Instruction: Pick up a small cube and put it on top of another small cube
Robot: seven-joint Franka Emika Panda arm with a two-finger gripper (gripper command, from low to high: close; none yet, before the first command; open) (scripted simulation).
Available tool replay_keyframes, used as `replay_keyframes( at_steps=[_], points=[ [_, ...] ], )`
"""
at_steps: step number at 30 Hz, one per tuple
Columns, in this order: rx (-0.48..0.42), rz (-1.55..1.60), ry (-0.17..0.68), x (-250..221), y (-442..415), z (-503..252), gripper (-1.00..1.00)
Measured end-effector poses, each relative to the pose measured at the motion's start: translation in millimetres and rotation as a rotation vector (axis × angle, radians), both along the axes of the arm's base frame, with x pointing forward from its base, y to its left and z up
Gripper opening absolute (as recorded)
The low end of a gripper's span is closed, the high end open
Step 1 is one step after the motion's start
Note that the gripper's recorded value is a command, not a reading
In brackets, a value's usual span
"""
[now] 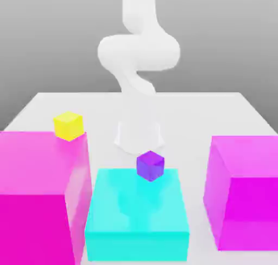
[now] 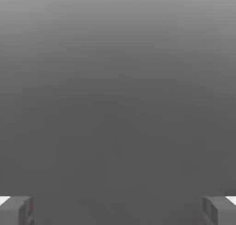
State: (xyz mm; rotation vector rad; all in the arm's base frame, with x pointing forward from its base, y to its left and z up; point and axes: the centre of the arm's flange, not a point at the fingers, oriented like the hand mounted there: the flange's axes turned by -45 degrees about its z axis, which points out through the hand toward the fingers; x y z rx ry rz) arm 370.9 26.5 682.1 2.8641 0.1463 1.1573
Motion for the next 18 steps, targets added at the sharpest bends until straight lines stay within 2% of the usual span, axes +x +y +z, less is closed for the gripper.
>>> replay_keyframes(
  at_steps=[4, 9, 18],
  points=[
    [-0.224, 0.264, 0.039, 25, 71, -59, 0.00],
    [-0.457, 0.636, 0.077, 29, 145, -129, 0.00],
    [-0.731, 1.202, 0.108, 2, 228, -225, 0.00]
  ],
)
